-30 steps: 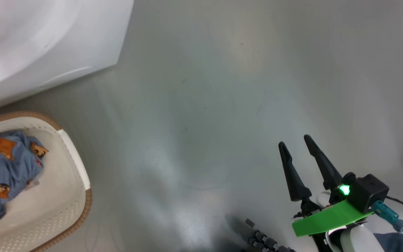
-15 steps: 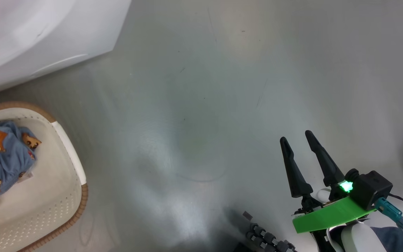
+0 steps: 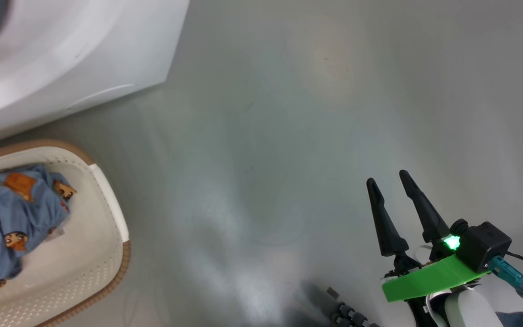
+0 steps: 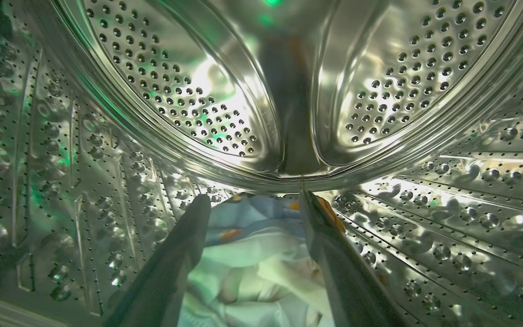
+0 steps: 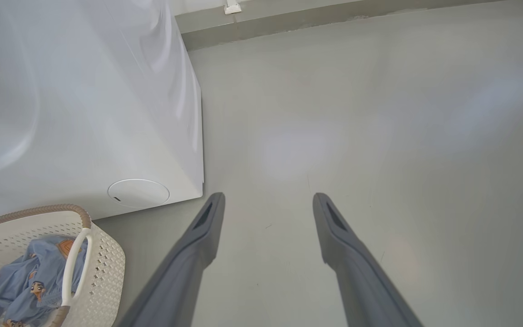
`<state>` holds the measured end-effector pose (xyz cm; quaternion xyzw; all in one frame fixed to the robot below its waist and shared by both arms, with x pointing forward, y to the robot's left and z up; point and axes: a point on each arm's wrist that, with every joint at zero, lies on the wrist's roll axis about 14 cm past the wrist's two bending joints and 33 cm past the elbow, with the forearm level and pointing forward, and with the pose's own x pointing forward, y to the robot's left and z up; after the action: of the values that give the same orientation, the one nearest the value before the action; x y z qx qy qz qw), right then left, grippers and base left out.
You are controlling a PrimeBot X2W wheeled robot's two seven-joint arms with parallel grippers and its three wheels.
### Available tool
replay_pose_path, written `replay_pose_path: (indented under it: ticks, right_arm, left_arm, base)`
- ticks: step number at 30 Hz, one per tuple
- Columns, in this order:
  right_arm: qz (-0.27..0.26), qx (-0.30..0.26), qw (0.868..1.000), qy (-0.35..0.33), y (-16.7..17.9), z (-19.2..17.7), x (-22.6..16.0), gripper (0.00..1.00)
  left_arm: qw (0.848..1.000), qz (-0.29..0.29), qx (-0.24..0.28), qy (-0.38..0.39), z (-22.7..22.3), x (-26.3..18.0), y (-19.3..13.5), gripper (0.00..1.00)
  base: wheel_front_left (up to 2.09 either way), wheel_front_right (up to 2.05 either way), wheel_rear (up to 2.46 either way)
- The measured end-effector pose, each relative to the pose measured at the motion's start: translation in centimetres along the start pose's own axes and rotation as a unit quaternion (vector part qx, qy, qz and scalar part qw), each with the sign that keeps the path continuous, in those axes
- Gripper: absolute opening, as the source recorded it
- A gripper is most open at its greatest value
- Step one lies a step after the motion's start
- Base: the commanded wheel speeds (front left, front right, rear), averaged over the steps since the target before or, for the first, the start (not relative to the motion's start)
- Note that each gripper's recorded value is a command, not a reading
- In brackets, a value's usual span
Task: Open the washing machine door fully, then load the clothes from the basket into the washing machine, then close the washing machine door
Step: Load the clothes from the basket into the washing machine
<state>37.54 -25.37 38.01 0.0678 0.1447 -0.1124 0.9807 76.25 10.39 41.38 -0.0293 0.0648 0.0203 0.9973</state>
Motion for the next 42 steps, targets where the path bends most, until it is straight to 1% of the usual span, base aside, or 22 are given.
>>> replay_pose_path:
  ticks: [5,11,14,17,19,26,30,33,35,38,39,42]
  right_arm:
    - [0.004,0.003,1.000,-0.011,0.2,0.6,-0.1,1.00]
    - [0.013,0.008,0.999,-0.028,0.6,1.7,-0.2,1.00]
    - [0.018,0.012,0.999,-0.039,0.9,2.4,-0.3,1.00]
    - [0.026,0.017,0.998,-0.050,1.4,3.1,-0.4,1.00]
    - [0.030,0.020,0.998,-0.060,1.6,3.8,-0.5,1.00]
    - [0.043,0.027,0.995,-0.087,2.3,5.5,-1.3,1.00]
    - [0.043,0.031,0.994,-0.093,2.1,5.8,-2.4,1.00]
    - [0.048,0.033,0.993,-0.101,2.4,6.2,-3.1,1.00]
    - [0.054,0.027,0.992,-0.106,2.7,6.5,-3.5,1.00]
    - [0.061,0.027,0.991,-0.118,3.0,7.2,-4.4,1.00]
    - [0.061,0.027,0.991,-0.118,3.0,7.2,-4.4,1.00]
    - [0.067,0.027,0.989,-0.129,3.2,7.8,-4.8,1.00]
  left_arm:
    - [1.000,0.003,0.003,0.005,1.0,-1.0,-0.1,1.00]
    - [1.000,0.001,-0.005,0.017,1.3,-2.9,-0.3,1.00]
    - [0.999,0.002,-0.023,0.027,1.3,-4.1,-0.2,1.00]
    - [0.999,0.003,-0.031,0.022,2.0,-5.3,-0.1,1.00]
    - [0.999,0.005,-0.046,0.019,2.4,-6.1,-0.1,1.00]
    - [0.999,0.002,-0.035,0.022,2.4,-10.0,0.4,1.00]
    - [0.999,-0.006,-0.033,0.022,2.7,-12.3,0.3,1.00]
    - [0.999,-0.013,-0.034,0.022,2.9,-14.2,0.2,1.00]
    - [0.999,-0.014,-0.044,0.021,3.1,-15.4,0.4,1.00]
    - [0.999,-0.020,-0.039,0.011,3.6,-17.7,0.8,1.00]
    - [0.999,-0.020,-0.039,0.011,3.6,-17.7,0.8,1.00]
    - [0.999,-0.029,-0.046,0.007,3.7,-20.0,0.9,1.00]
  base:
    - [0.00,0.00,0.00]
    - [0.00,0.00,0.00]
    - [0.00,0.00,0.00]
    - [0.00,0.00,0.00]
    - [0.00,0.00,0.00]
    - [0.00,0.00,0.00]
    - [0.00,0.00,0.00]
    - [0.00,0.00,0.00]
    - [0.00,0.00,0.00]
    - [0.00,0.00,0.00]
    - [0.00,0.00,0.00]
    - [0.00,0.00,0.00]
